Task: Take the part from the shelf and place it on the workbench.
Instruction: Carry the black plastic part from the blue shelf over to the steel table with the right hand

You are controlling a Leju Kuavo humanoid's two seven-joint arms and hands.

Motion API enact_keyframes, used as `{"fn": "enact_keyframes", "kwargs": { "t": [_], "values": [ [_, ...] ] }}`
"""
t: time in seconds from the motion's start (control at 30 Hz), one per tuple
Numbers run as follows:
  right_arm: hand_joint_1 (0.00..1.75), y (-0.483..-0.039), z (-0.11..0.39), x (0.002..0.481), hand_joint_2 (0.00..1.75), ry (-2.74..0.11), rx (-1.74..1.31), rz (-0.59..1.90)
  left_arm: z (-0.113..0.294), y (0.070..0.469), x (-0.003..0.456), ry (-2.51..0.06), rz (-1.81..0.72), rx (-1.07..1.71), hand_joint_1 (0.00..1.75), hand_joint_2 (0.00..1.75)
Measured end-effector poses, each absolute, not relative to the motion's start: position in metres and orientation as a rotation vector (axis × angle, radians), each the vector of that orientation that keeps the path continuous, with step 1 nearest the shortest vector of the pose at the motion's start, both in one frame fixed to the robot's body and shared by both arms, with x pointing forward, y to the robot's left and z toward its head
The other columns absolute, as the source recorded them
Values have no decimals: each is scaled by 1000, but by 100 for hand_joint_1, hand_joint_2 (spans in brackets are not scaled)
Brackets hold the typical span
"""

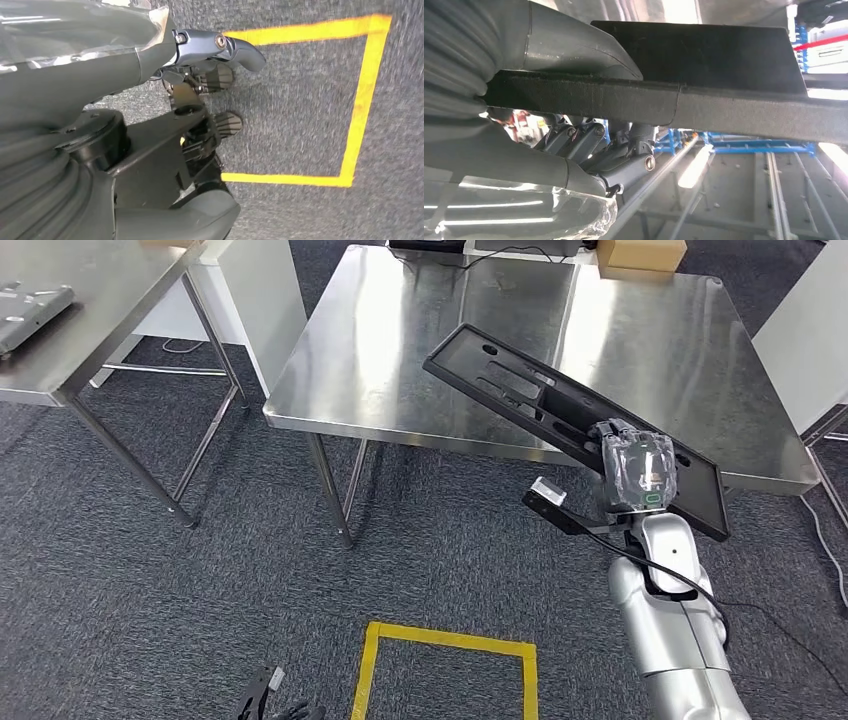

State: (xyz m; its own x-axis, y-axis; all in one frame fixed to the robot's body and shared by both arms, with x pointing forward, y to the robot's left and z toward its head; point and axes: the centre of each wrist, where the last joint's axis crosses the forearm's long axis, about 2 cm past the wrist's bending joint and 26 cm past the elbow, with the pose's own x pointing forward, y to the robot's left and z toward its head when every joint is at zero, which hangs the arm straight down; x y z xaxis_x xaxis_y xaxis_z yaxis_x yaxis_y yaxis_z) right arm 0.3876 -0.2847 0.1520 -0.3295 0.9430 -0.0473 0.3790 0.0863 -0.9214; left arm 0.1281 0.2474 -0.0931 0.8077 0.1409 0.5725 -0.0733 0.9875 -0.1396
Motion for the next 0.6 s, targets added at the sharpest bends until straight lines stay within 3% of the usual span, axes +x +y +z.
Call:
{"fn": "enact_keyframes", "kwargs": {
  "t": [0.6],
  "values": [
    [175,-282,152,391,175,-1775,-1300,1242,-93,247,126,-617,133,-111,0,175]
  ]
}}
